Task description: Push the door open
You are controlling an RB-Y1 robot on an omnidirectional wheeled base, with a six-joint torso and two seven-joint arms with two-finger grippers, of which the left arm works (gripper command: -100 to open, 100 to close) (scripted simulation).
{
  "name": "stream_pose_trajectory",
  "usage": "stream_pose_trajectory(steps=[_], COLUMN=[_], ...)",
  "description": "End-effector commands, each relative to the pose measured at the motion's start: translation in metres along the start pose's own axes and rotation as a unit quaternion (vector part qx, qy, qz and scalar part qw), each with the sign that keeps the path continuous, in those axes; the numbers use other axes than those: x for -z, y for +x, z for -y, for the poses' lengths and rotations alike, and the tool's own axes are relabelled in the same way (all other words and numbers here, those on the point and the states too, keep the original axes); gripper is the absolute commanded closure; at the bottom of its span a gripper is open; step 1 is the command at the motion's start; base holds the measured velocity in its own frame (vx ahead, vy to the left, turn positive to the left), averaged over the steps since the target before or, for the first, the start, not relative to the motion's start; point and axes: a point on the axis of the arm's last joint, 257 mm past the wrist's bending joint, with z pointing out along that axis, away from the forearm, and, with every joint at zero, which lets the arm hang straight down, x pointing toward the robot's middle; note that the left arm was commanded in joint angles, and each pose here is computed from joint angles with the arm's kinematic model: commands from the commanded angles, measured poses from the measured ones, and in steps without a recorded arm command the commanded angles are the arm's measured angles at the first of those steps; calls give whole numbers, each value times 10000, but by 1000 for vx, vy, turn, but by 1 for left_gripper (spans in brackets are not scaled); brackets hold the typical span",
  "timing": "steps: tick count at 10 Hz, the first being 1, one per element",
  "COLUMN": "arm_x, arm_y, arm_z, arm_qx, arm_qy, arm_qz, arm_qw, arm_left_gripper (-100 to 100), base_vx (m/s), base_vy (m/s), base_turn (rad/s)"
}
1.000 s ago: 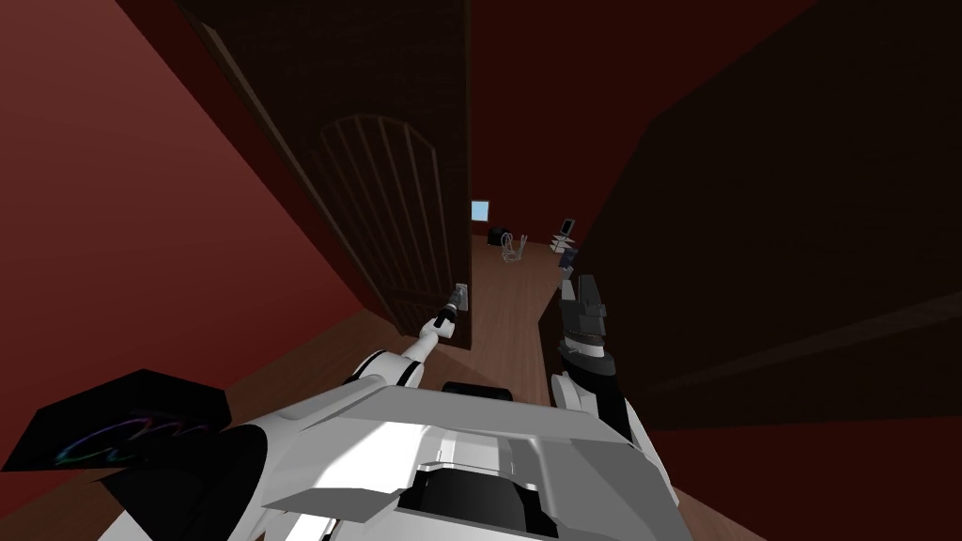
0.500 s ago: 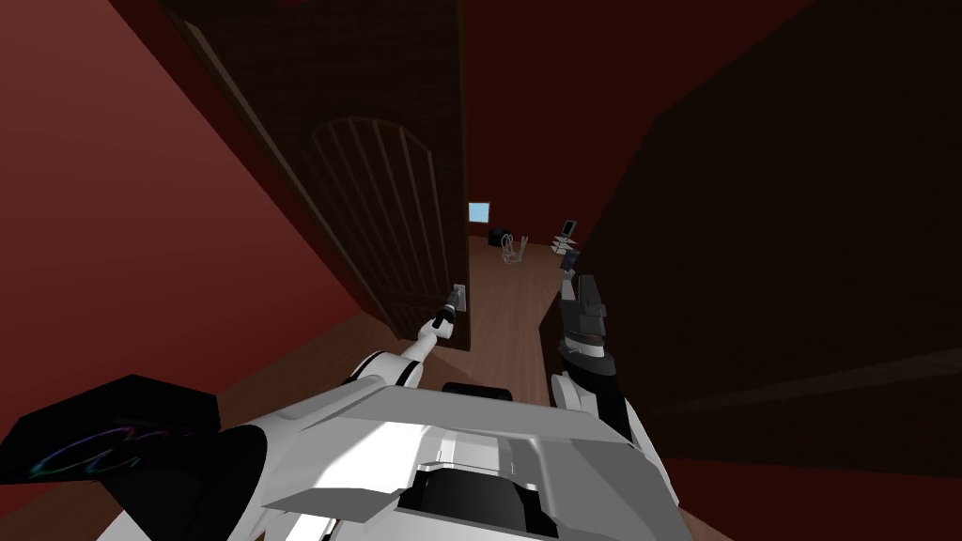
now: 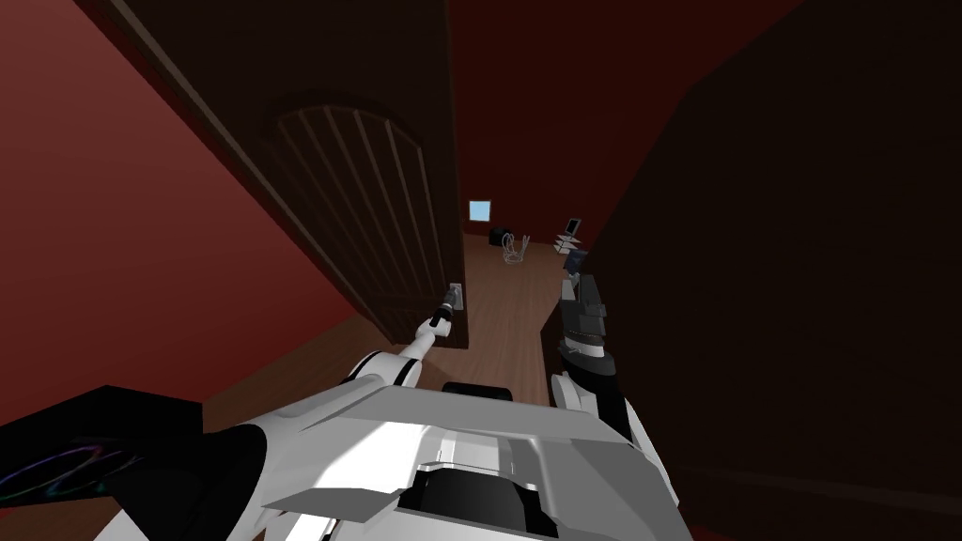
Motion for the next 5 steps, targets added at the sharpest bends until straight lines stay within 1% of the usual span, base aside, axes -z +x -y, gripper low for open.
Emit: stream_pose_trajectory(steps=[1,2,3,4,5], arm_x=[-12,-12,-12,-8,10], arm_y=[-187,-187,-187,-328,-330], arm_z=[35,35,35,38,-17], arm_qx=[-34,-34,-34,-33,-33], arm_qy=[28,28,28,26,-32], arm_qz=[163,163,163,310,313], arm_qw=[9999,9999,9999,9995,9995], arm_left_gripper=[100,100,100,100,100], base_vx=[194,103,28,121,145], base_vy=[-101,-65,-9,-71,-86], base_turn=[82,34,-13,59,50])
